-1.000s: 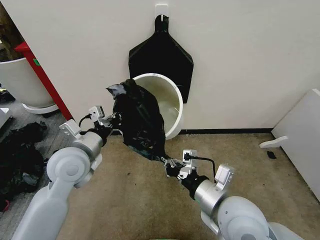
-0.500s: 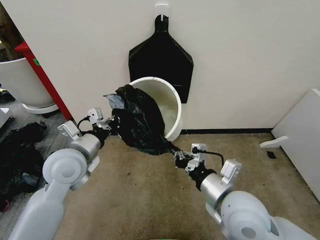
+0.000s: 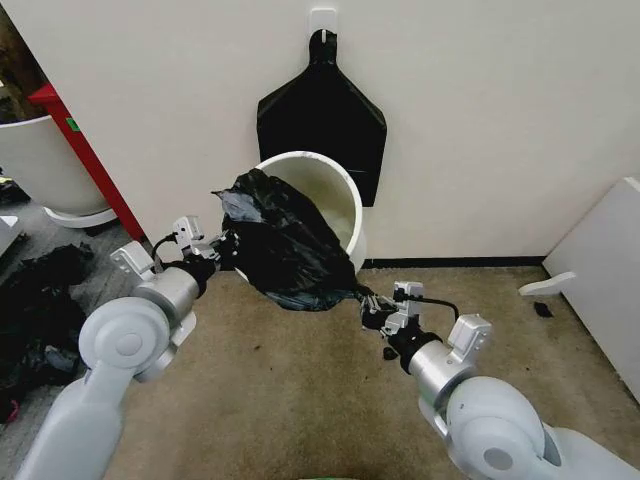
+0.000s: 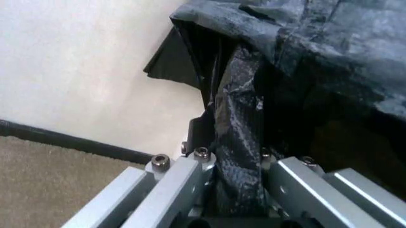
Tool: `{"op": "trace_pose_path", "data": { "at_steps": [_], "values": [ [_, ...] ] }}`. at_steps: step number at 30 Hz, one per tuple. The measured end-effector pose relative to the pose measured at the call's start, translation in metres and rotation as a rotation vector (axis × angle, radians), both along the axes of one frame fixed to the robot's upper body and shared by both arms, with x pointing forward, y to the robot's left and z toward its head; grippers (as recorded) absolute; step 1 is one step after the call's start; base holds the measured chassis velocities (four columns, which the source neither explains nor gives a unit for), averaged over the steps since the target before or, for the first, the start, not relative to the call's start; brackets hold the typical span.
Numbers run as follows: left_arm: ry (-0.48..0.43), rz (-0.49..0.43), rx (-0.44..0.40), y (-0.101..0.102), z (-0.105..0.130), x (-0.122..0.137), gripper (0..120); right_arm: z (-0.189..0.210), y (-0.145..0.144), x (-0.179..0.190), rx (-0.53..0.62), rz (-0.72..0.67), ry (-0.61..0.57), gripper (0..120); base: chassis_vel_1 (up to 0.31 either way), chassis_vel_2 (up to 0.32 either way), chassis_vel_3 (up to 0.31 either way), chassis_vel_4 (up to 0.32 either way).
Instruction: Place the garbage bag over the trash bin.
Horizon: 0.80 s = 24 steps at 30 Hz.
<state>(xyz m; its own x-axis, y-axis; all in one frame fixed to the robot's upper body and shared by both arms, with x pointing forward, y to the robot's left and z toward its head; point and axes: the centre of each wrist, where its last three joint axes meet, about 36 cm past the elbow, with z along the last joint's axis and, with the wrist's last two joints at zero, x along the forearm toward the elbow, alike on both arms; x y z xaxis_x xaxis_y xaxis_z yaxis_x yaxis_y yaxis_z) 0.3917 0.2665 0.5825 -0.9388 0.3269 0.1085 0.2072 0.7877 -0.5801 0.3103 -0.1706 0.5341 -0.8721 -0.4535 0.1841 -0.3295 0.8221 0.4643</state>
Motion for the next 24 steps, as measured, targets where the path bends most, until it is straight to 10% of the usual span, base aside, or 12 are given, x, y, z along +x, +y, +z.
{"op": "trace_pose_path", "data": {
  "at_steps": [17, 24],
  "values": [
    [-0.052, 0.107, 0.143, 0.004, -0.019, 0.021, 1, 0.024, -0.002, -0.029, -0.105, 0.019, -0.017, 46, 0.0, 0.0, 0.0, 0.0],
    [-0.068, 0.118, 0.266, 0.004, -0.026, 0.029, 1, 0.036, -0.014, -0.021, -0.26, 0.064, -0.206, 77, 0.0, 0.0, 0.0, 0.0]
  ]
}}
